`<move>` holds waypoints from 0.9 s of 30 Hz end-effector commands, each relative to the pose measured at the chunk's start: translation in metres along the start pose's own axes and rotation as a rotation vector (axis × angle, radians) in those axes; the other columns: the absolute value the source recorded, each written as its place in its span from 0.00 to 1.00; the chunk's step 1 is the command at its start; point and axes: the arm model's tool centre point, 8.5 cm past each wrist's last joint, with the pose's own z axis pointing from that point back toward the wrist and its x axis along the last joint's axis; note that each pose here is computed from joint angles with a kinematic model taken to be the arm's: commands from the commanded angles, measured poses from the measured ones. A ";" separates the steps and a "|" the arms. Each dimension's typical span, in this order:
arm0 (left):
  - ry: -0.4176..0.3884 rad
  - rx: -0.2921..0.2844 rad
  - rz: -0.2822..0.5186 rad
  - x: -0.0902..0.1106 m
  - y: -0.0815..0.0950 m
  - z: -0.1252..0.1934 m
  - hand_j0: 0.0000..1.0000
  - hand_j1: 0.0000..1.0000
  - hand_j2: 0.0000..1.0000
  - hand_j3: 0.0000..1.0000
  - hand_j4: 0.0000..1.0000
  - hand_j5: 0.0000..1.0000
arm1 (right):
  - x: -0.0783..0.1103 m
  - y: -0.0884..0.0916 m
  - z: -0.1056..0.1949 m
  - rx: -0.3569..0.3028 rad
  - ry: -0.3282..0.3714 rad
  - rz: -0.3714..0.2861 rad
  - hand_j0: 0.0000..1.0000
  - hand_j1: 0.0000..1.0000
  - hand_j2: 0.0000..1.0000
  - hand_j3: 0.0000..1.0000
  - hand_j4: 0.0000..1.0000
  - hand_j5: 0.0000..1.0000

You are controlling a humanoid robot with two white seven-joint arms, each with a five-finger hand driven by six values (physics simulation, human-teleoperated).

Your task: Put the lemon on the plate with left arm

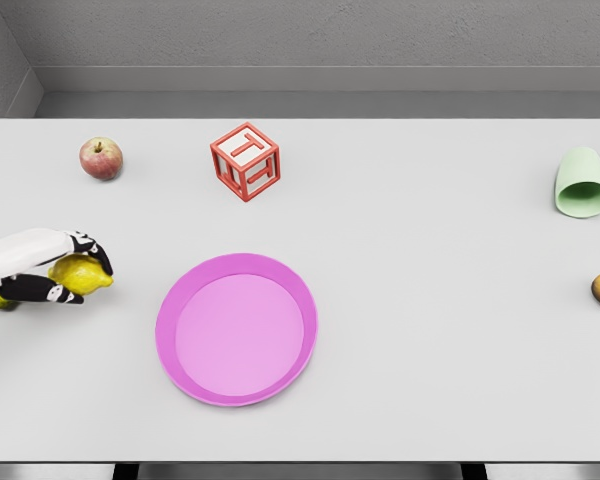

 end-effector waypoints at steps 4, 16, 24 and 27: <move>-0.017 0.007 -0.008 0.006 0.004 -0.001 0.52 0.52 0.52 0.52 0.52 0.52 | 0.000 0.000 0.000 0.000 0.000 -0.001 1.00 1.00 1.00 1.00 1.00 1.00; -0.049 0.021 -0.026 0.017 0.010 -0.002 0.50 0.50 0.50 0.50 0.50 0.50 | 0.000 0.000 0.000 0.000 0.000 0.000 1.00 1.00 1.00 1.00 1.00 1.00; -0.056 0.027 -0.029 0.018 0.011 -0.002 0.50 0.50 0.50 0.50 0.50 0.50 | 0.000 0.000 0.000 0.000 0.000 -0.001 1.00 1.00 1.00 1.00 1.00 1.00; -0.087 0.036 -0.050 0.022 0.015 -0.002 0.49 0.49 0.49 0.49 0.49 0.49 | 0.000 0.000 0.000 0.000 0.000 0.000 1.00 1.00 1.00 1.00 1.00 1.00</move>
